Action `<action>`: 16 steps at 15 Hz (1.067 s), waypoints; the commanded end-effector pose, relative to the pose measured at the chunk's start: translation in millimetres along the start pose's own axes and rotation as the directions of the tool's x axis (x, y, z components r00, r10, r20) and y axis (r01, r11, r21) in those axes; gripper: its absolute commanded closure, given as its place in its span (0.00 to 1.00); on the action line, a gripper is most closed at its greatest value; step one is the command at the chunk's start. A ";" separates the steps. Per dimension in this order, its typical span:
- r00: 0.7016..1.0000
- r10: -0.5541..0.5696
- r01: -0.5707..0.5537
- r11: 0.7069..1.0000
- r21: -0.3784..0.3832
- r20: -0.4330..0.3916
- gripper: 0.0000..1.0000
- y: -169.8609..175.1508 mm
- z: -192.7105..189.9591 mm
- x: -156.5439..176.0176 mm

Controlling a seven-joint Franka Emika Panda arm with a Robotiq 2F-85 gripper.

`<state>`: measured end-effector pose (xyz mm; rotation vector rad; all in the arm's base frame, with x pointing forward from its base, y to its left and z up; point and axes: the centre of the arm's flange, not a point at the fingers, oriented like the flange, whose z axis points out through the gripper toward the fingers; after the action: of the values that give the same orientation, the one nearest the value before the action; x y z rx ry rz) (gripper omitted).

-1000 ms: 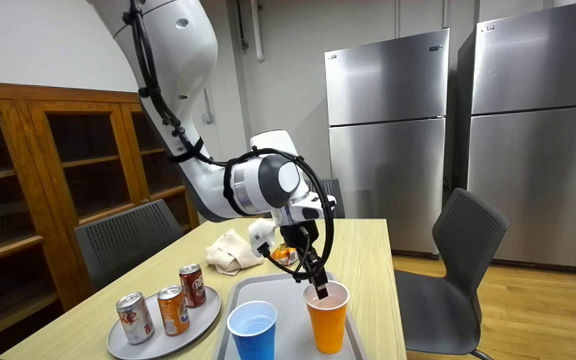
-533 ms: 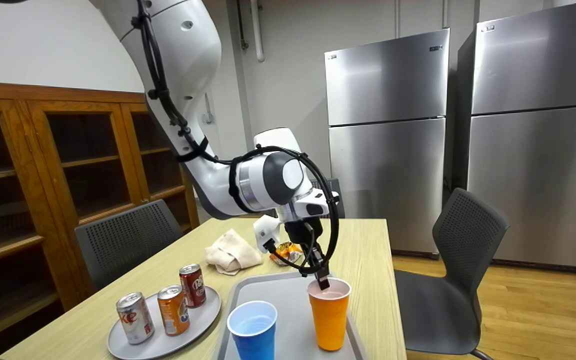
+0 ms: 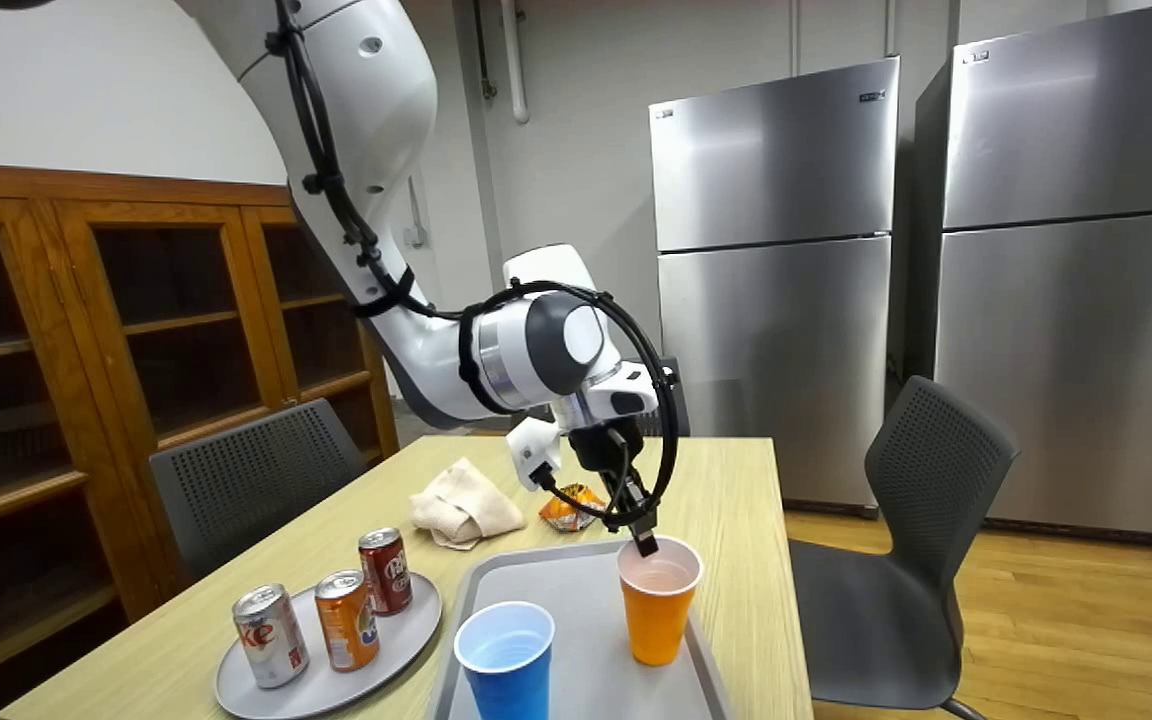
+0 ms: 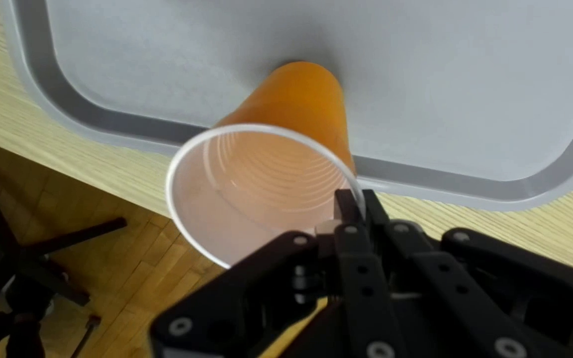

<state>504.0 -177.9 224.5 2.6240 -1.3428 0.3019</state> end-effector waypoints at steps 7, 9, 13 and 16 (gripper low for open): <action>0.986 -0.098 0.114 0.987 0.117 -0.137 0.99 -45.0 -47.8 20.7; 0.979 -0.119 0.141 0.981 0.135 -0.164 0.99 -59.3 -52.8 27.5; 0.967 -0.164 0.196 0.967 0.160 -0.195 0.99 -90.1 -57.9 43.6; 0.959 -0.193 0.231 0.956 0.182 -0.207 0.99 -117.2 -57.0 53.7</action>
<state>588.0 -137.8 287.1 2.7565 -1.0702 0.6393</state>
